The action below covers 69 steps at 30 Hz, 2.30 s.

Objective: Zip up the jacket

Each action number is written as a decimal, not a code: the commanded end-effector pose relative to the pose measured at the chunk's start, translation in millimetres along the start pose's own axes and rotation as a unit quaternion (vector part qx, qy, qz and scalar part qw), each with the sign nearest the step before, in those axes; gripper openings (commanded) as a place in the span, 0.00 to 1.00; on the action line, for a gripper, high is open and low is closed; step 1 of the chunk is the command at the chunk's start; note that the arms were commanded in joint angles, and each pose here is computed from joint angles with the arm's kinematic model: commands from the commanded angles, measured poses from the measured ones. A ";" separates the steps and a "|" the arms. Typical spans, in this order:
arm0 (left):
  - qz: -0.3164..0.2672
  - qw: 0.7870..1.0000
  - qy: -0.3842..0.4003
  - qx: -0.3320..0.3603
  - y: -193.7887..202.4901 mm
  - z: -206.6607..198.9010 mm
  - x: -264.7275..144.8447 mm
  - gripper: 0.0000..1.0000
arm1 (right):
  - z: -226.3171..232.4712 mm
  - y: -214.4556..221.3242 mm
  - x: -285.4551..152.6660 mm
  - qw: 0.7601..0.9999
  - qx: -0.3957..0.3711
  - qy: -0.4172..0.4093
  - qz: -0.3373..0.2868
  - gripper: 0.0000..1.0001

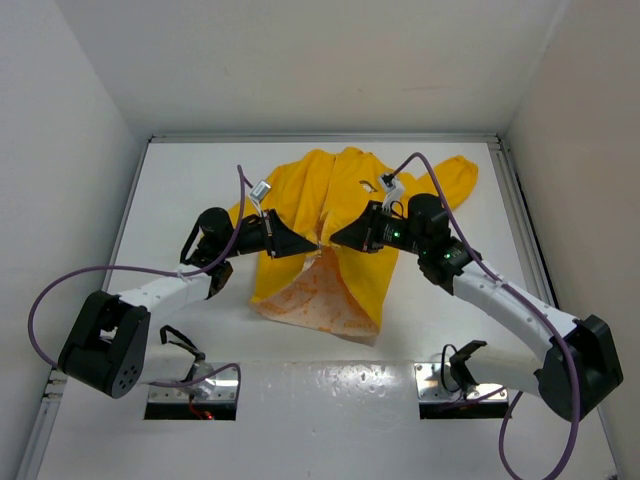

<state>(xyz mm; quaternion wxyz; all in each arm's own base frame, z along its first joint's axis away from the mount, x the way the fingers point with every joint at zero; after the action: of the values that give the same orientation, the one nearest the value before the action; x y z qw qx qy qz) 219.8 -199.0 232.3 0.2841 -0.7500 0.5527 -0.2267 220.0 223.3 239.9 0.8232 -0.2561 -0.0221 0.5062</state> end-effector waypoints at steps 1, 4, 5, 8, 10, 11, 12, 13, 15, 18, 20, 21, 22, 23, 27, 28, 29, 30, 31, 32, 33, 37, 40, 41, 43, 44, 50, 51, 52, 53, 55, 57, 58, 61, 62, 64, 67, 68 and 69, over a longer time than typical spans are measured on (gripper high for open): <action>-0.018 0.999 0.009 0.033 -8.9 -6.1 -2.1 0.00 | 19.3 -8.2 -0.2 0.999 -0.019 -0.030 -0.006 0.00; -0.020 0.999 0.011 0.037 -11.6 -7.7 -1.4 0.00 | 17.2 -3.9 -0.2 0.999 -0.024 -0.021 0.004 0.00; -0.020 0.999 0.011 0.037 -11.6 -7.7 -1.4 0.00 | 14.8 -2.4 0.0 1.000 -0.021 -0.018 0.007 0.00; -0.019 0.999 0.016 0.041 -11.7 -9.2 -1.6 0.00 | 13.2 -3.3 0.5 1.000 -0.023 -0.013 0.002 0.00; -0.019 0.999 0.016 0.041 -11.7 -9.2 -1.6 0.00 | 14.6 -4.1 1.5 1.000 -0.023 -0.014 -0.001 0.00; -0.019 0.999 0.016 0.041 -11.7 -9.2 -1.6 0.00 | 14.8 -5.9 1.5 1.000 -0.022 -0.015 -0.003 0.00; -0.019 0.999 0.016 0.041 -11.7 -9.2 -1.6 0.00 | 15.7 -6.8 2.6 1.000 -0.022 -0.015 -0.005 0.00; -0.019 0.999 0.016 0.041 -11.7 -9.2 -1.6 0.00 | 16.6 -10.4 2.9 0.999 -0.025 -0.017 -0.010 0.00; -0.017 0.999 0.014 0.037 -9.0 -7.5 -2.4 0.00 | 18.2 -21.2 4.0 0.999 -0.023 -0.019 -0.025 0.00; -0.017 0.999 0.014 0.037 -9.0 -7.5 -2.4 0.00 | 24.1 -28.4 3.5 0.999 -0.025 -0.027 -0.032 0.00; -0.017 0.999 0.014 0.037 -9.0 -7.5 -2.4 0.00 | 23.6 -27.8 4.5 0.999 -0.023 -0.026 -0.029 0.00; -0.017 0.999 0.014 0.037 -9.0 -7.5 -2.4 0.00 | 24.3 -28.6 4.2 0.999 -0.023 -0.027 -0.030 0.00; -0.017 0.999 0.014 0.037 -9.0 -7.5 -2.4 0.00 | 24.6 -28.1 4.3 0.999 -0.024 -0.028 -0.028 0.00; -0.019 0.999 0.017 0.042 -9.8 -8.3 -2.3 0.00 | 22.9 -28.2 4.3 0.999 -0.021 -0.025 -0.028 0.00; -0.017 0.999 0.022 0.045 -11.8 -10.6 -1.9 0.00 | 18.9 -23.6 4.0 0.999 -0.018 -0.018 -0.019 0.00; -0.021 0.999 0.019 0.046 -13.5 -9.1 -3.3 0.00 | 18.5 -21.4 3.5 1.000 -0.018 -0.018 -0.015 0.00; -0.021 0.999 0.019 0.046 -13.5 -9.0 -3.3 0.00 | 16.9 -20.4 3.4 1.000 -0.017 -0.014 -0.013 0.00; -0.021 0.999 0.019 0.041 -13.5 -9.4 -3.3 0.00 | 15.8 -19.0 3.7 1.000 -0.019 -0.013 -0.012 0.00; -0.022 0.999 0.021 0.045 -14.2 -10.1 -3.3 0.00 | 12.7 -18.6 3.4 1.000 -0.018 -0.009 -0.012 0.00; -0.022 0.999 0.021 0.039 -14.3 -10.6 -3.3 0.00 | 12.5 -18.2 3.5 1.000 -0.018 -0.009 -0.012 0.00; -0.024 0.999 0.023 0.043 -15.0 -11.3 -3.3 0.00 | 12.3 -17.4 3.4 1.000 -0.018 -0.009 -0.011 0.00; -0.024 0.999 0.023 0.043 -15.0 -11.3 -3.3 0.00 | 12.2 -16.5 4.5 1.000 -0.019 -0.009 -0.008 0.00; -0.029 0.998 0.022 0.043 -17.6 -11.0 -4.7 0.00 | 12.7 -15.7 5.3 1.000 -0.024 -0.009 -0.005 0.00; -0.031 0.998 0.024 0.047 -20.3 -12.7 -4.0 0.00 | 12.4 -14.7 4.7 1.000 -0.024 -0.010 -0.003 0.00; -0.029 0.999 0.022 0.038 -19.5 -10.7 -3.3 0.00 | 10.3 -13.1 4.2 1.000 -0.023 -0.006 0.000 0.00; -0.031 0.998 0.025 0.042 -20.3 -11.6 -3.3 0.00 | 10.5 -13.2 4.2 1.000 -0.023 -0.006 -0.001 0.00; -0.035 0.998 0.029 0.049 -23.7 -14.1 -2.6 0.00 | 9.9 -11.5 5.1 1.000 -0.024 -0.004 0.000 0.00; -0.035 0.998 0.029 0.049 -23.7 -14.1 -2.6 0.00 | 10.8 -11.5 5.3 1.000 -0.026 -0.006 0.001 0.00; -0.035 0.998 0.029 0.049 -23.7 -14.1 -2.6 0.00 | 9.6 -11.6 5.4 1.000 -0.025 -0.004 0.000 0.00; -0.035 0.998 0.029 0.049 -23.7 -14.1 -2.6 0.00 | 9.2 -12.4 5.2 1.000 -0.024 -0.004 -0.001 0.00; -0.032 0.998 0.032 0.049 -22.0 -15.6 -1.1 0.00 | 10.7 -11.9 5.1 1.000 -0.025 -0.006 0.000 0.00; -0.032 0.998 0.032 0.049 -21.9 -15.6 -1.1 0.00 | 11.4 -11.4 5.7 1.000 -0.028 -0.008 0.002 0.00; -0.032 0.998 0.032 0.049 -21.9 -15.6 -1.1 0.00 | 11.1 -10.6 6.0 1.000 -0.027 -0.007 0.004 0.00; -0.032 0.998 0.032 0.049 -21.9 -15.6 -1.1 0.00 | 11.3 -8.7 6.3 0.999 -0.032 -0.007 0.008 0.00; -0.032 0.998 0.032 0.049 -21.9 -15.6 -1.1 0.00 | 12.5 -7.9 6.6 0.999 -0.034 -0.008 0.010 0.00; -0.031 0.998 0.032 0.052 -23.7 -16.0 -0.5 0.00 | 11.9 -5.2 6.7 0.999 -0.037 -0.006 0.016 0.00; -0.033 0.997 0.034 0.056 -26.3 -17.7 0.2 0.00 | 11.5 -1.5 8.2 0.999 -0.045 -0.004 0.024 0.00; -0.033 0.997 0.034 0.056 -26.3 -17.7 0.2 0.00 | 11.7 -1.5 7.8 0.999 -0.049 -0.004 0.025 0.00; -0.033 0.997 0.034 0.061 -26.3 -17.4 0.2 0.00 | 13.1 -0.4 8.0 0.998 -0.051 -0.004 0.028 0.00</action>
<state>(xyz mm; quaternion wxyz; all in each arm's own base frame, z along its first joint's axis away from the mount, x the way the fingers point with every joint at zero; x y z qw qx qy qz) 224.1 -195.5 240.3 0.2864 -0.7531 0.5401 -0.2434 220.8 228.1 235.9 0.8044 -0.2859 -0.0102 0.5207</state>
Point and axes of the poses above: each gripper's point midway between its finger pads, its own x axis out along the fingers, its own z axis along the line the jaws close on, y = z × x, the point moved 7 cm from there along -x, back along the fingers, and after that the axes turned 12 degrees about x, right-handed, at the moved point
